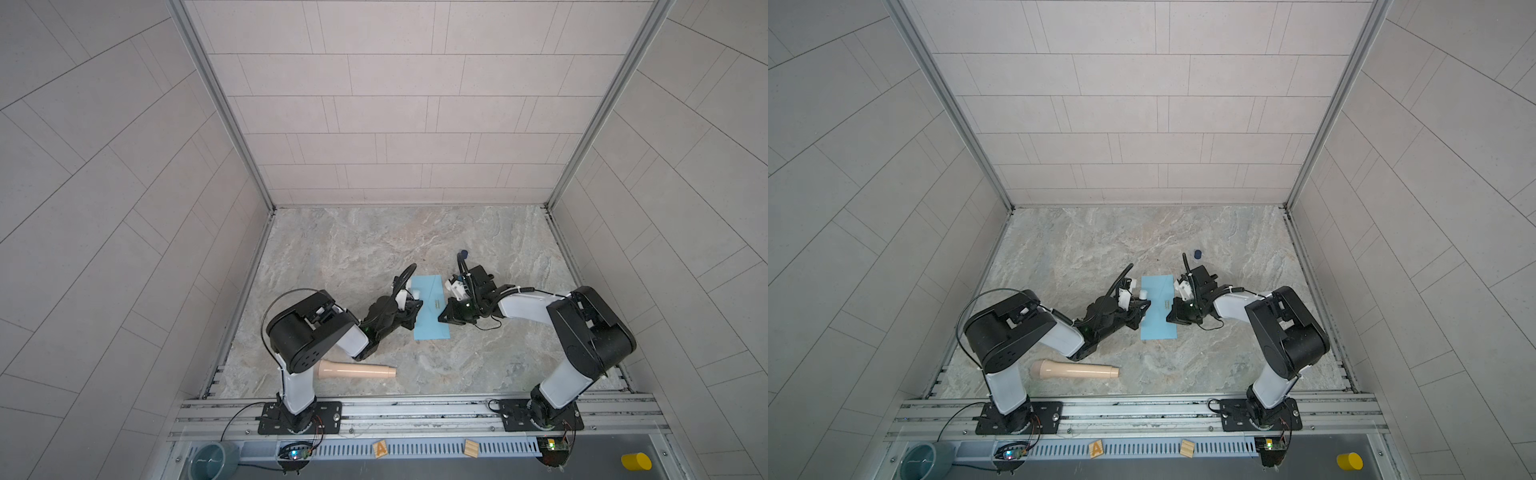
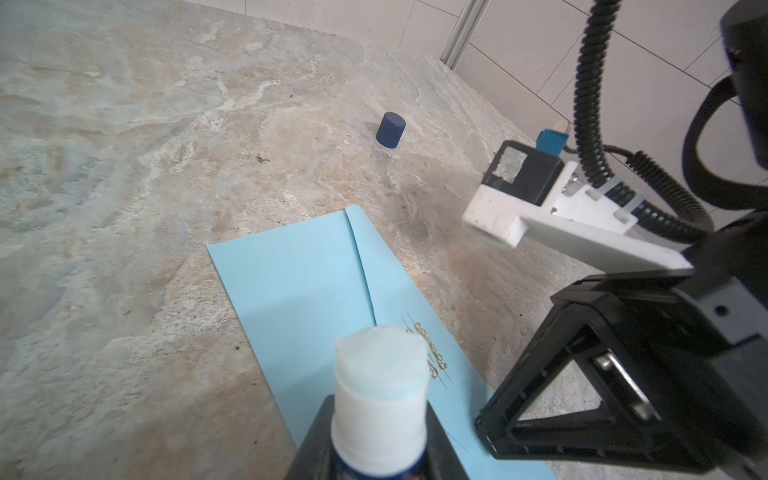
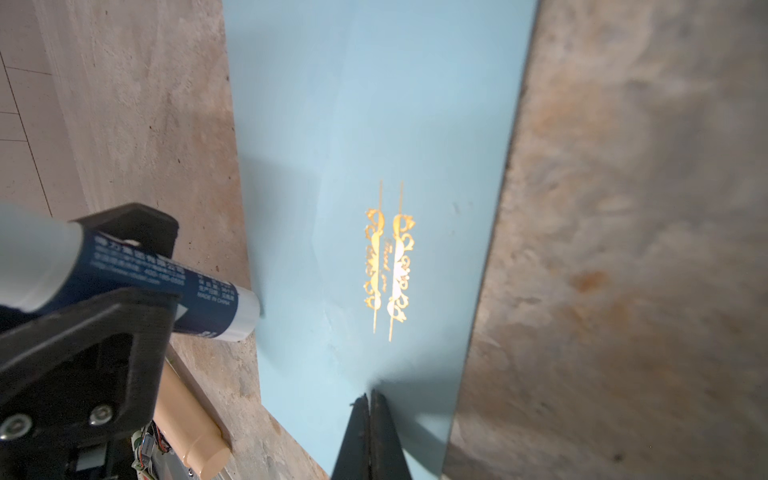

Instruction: Place the letter into the envelope and seal it

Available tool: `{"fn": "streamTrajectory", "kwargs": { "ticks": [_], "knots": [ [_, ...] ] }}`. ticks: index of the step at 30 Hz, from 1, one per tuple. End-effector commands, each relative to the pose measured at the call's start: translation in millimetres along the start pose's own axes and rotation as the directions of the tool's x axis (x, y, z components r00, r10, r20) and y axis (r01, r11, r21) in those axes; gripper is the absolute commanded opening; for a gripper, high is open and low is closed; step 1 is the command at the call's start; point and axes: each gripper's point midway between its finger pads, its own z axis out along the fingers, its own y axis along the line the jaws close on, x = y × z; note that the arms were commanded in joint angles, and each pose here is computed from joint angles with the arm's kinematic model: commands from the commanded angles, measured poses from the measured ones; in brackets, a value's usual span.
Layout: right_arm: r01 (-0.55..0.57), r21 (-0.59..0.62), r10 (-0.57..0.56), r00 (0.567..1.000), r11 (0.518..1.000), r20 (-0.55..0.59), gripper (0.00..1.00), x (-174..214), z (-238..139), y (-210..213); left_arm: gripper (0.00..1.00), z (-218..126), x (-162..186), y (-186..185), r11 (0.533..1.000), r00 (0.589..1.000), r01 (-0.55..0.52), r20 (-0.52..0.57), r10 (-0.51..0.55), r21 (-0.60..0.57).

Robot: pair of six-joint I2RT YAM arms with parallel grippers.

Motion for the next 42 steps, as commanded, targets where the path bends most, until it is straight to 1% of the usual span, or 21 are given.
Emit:
{"fn": "streamTrajectory", "kwargs": {
  "ticks": [1, 10, 21, 30, 42],
  "knots": [
    [-0.017, 0.058, 0.017, 1.000, 0.998, -0.001, 0.00, -2, 5, -10, 0.00, 1, -9, -5, 1.000, 1.000, -0.002, 0.024, 0.001, 0.004],
    [-0.037, 0.039, 0.034, 0.997, 0.999, 0.064, 0.00, -36, 15, -2, 0.00, 0, -7, -4, 1.000, 1.000, -0.004, 0.021, 0.004, 0.001],
    [-0.052, 0.029, 0.050, 0.997, 0.998, 0.051, 0.00, -50, 32, 1, 0.00, 0, -6, -3, 1.000, 1.000, -0.003, 0.020, 0.003, -0.002],
    [-0.048, 0.026, 0.048, 0.998, 0.999, 0.031, 0.00, -40, 31, 1, 0.00, -1, -5, -2, 1.000, 1.000, -0.002, 0.018, 0.002, -0.007],
    [-0.028, 0.053, 0.029, 0.999, 0.998, -0.014, 0.00, -5, 17, -10, 0.00, 1, -6, -1, 1.000, 1.000, 0.007, 0.018, -0.007, -0.014]
  ]
}}
